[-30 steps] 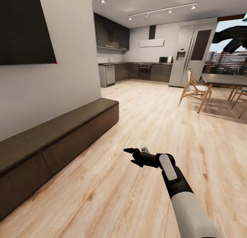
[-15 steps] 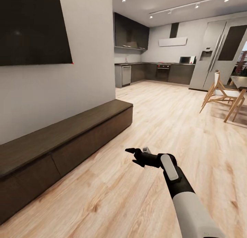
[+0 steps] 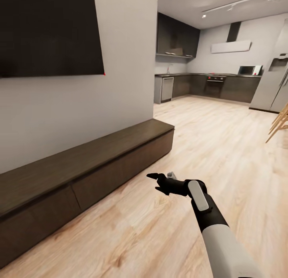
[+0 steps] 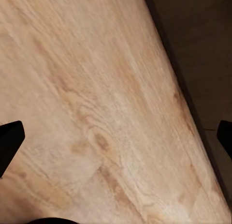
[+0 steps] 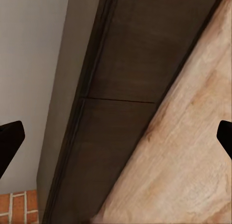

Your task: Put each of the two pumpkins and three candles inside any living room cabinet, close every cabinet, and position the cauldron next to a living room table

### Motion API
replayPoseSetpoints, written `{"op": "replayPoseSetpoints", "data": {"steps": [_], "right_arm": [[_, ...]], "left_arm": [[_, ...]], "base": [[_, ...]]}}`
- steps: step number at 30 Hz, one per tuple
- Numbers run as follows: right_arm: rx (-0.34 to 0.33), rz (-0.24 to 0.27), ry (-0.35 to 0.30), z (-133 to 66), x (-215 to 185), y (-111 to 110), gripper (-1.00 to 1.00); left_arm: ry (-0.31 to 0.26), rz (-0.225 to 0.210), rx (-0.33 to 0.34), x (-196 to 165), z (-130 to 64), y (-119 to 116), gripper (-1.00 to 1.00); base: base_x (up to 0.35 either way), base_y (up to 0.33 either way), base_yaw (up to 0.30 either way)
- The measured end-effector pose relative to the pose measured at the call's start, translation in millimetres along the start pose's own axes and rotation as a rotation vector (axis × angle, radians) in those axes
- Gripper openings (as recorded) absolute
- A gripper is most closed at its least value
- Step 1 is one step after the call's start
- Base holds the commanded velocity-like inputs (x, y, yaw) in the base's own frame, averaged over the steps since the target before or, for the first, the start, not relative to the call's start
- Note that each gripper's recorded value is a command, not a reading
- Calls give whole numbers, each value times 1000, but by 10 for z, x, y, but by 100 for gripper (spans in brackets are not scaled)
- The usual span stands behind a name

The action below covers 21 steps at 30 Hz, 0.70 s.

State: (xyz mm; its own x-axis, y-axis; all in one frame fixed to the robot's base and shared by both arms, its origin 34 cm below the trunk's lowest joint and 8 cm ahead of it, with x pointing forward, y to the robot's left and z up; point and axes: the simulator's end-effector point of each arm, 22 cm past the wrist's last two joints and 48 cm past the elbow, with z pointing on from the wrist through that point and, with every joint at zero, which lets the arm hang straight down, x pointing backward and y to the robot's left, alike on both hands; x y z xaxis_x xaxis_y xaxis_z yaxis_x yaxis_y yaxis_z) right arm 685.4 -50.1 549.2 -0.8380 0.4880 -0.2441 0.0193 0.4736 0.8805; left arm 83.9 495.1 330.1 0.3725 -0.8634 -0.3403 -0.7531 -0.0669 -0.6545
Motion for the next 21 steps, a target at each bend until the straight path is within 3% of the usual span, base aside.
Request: {"op": "replayPoseSetpoints", "data": {"steps": [4,7,10,11,15,21], "right_arm": [[2,2,1,-3,10,-17,100],[-9,17,-59,-89,-154,-22,100],[-21,79,-186,-320,-452,-169,100],[-24,113,-256,-463,-606,-270,100],[-19,164,-386,-725,-877,-463,100],[-19,184,-447,-851,-993,-541,100]], "left_arm": [[0,0,0,1,0,1,100],[1,1,0,3,1,1,100],[2,3,0,3,4,-1,100],[2,3,0,4,4,-2,100],[2,3,-1,5,3,-1,100],[3,4,-1,3,5,-2,100]], "base": [[321,-155,255],[310,-193,96],[308,-196,39],[308,-196,21],[307,-198,11],[298,-214,3]]}}
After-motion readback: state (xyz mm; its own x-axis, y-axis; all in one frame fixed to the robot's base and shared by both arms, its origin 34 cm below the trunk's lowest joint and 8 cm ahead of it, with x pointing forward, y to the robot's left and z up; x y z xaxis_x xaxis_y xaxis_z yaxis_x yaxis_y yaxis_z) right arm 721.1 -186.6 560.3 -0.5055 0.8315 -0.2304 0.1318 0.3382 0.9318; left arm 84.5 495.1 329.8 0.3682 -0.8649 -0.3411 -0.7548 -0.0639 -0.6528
